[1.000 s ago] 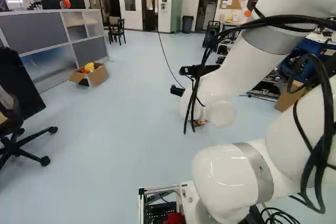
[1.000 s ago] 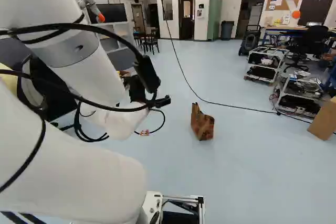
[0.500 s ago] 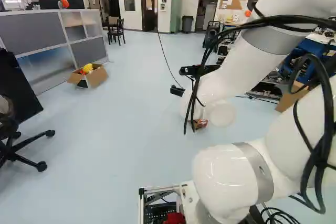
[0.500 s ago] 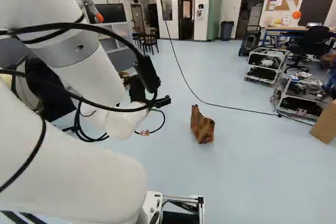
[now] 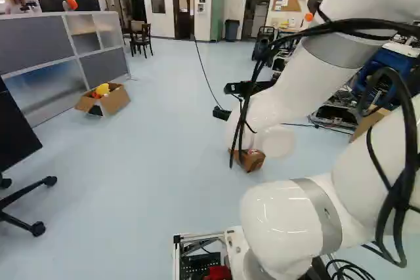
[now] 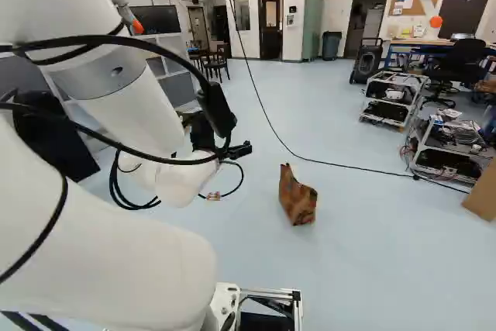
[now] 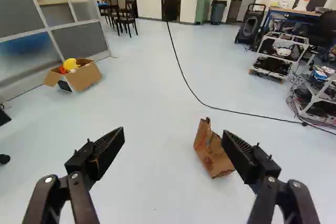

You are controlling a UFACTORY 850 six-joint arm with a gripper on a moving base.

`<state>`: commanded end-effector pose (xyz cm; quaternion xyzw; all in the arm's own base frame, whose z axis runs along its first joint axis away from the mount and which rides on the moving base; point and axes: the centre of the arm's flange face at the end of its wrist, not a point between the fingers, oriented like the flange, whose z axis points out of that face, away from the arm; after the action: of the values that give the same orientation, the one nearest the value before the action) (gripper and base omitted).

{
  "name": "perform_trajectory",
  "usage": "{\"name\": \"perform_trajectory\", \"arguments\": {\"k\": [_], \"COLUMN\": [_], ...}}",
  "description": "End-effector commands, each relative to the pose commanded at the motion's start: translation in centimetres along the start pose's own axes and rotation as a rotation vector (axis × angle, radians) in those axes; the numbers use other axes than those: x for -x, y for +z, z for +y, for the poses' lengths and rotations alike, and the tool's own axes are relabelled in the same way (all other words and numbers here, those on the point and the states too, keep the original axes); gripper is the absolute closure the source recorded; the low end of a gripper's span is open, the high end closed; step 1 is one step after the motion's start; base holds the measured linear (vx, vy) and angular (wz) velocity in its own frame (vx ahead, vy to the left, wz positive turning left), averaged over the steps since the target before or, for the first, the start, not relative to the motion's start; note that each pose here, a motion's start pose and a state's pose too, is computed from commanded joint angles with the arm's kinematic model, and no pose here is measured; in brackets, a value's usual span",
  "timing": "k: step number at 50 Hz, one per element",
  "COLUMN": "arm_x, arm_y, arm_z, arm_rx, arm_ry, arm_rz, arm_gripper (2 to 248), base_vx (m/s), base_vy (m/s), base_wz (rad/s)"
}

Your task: Pick up the grocery bag from the ground

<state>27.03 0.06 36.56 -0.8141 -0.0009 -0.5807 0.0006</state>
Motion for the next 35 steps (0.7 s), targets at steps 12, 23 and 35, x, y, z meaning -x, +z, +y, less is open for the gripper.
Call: {"name": "perform_trajectory", "arguments": {"k": [12, 23, 35], "arm_x": [0.0, 0.0, 0.0], "arm_y": [0.0, 0.0, 0.0], "arm_z": [0.0, 0.0, 0.0], "arm_rx": [0.0, 0.0, 0.0], "arm_ry": [0.0, 0.0, 0.0], "arm_rz": [0.0, 0.0, 0.0], "arm_gripper": [3, 3, 3], "base_vx": [0.207, 0.206, 0.202], "base_vy": [-0.028, -0.027, -0.03], "base_wz": [-0.159, -0.154, -0.149]}}
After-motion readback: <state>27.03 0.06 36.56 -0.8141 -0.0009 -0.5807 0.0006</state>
